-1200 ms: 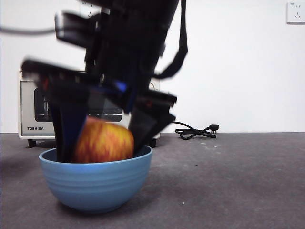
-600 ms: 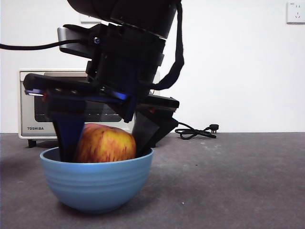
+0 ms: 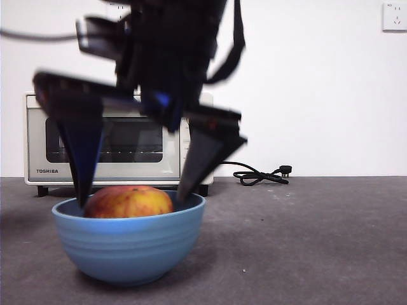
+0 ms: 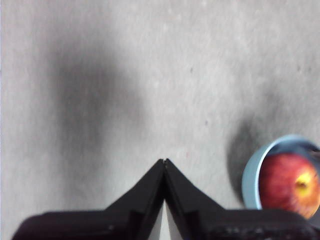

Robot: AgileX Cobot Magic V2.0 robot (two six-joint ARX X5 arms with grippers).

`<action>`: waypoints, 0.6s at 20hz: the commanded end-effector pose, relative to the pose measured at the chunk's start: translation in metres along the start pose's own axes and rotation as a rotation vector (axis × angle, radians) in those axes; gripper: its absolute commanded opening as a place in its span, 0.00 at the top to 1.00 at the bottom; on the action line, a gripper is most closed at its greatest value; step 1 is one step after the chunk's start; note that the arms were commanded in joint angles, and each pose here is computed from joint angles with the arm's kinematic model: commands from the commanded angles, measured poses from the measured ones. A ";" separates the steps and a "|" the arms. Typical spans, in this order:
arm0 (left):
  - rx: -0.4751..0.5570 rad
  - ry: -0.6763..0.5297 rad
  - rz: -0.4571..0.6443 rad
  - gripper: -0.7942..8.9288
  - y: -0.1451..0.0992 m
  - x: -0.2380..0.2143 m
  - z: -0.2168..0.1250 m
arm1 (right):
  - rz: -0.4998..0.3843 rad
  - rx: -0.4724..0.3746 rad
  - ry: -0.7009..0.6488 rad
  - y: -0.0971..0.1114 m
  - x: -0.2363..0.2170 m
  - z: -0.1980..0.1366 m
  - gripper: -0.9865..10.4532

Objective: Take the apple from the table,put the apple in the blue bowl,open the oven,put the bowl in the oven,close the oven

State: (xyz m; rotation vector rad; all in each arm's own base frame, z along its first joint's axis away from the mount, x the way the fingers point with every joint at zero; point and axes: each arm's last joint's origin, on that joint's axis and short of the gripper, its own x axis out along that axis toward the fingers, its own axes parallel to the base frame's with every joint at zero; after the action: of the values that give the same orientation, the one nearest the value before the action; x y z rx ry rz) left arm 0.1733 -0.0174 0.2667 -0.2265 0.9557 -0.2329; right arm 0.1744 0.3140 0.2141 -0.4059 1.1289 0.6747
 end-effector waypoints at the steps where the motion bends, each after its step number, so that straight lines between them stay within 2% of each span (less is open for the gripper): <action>1: 0.026 -0.033 -0.030 0.92 -0.002 0.000 0.004 | 0.004 0.009 -0.010 0.002 -0.019 0.010 0.48; 3: 0.034 -0.058 -0.055 0.92 -0.003 0.000 0.007 | 0.013 0.007 -0.035 0.001 -0.038 0.013 0.49; 4: 0.039 -0.072 -0.061 0.92 -0.003 0.000 0.009 | 0.017 0.009 -0.047 0.000 -0.047 0.012 0.56; 5: 0.041 -0.081 -0.062 0.92 -0.003 0.001 0.011 | 0.016 0.009 -0.055 -0.002 -0.056 0.010 0.64; 7: 0.044 -0.091 -0.063 0.92 -0.004 0.002 0.021 | -0.037 0.011 -0.070 -0.008 -0.077 0.003 0.90; 8: 0.044 -0.092 -0.063 0.92 -0.006 0.002 0.029 | -0.089 0.012 -0.088 -0.012 -0.088 -0.001 0.92; 12: 0.052 -0.117 -0.067 0.92 -0.012 0.003 0.074 | -0.260 0.038 -0.189 -0.030 -0.131 -0.016 0.92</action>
State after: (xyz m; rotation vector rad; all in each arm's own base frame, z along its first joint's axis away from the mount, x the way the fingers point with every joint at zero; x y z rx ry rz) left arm 0.2335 -0.0220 0.3085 -0.2328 0.8361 -0.2870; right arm 0.1493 0.2456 0.3274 -0.4394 0.8968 0.4634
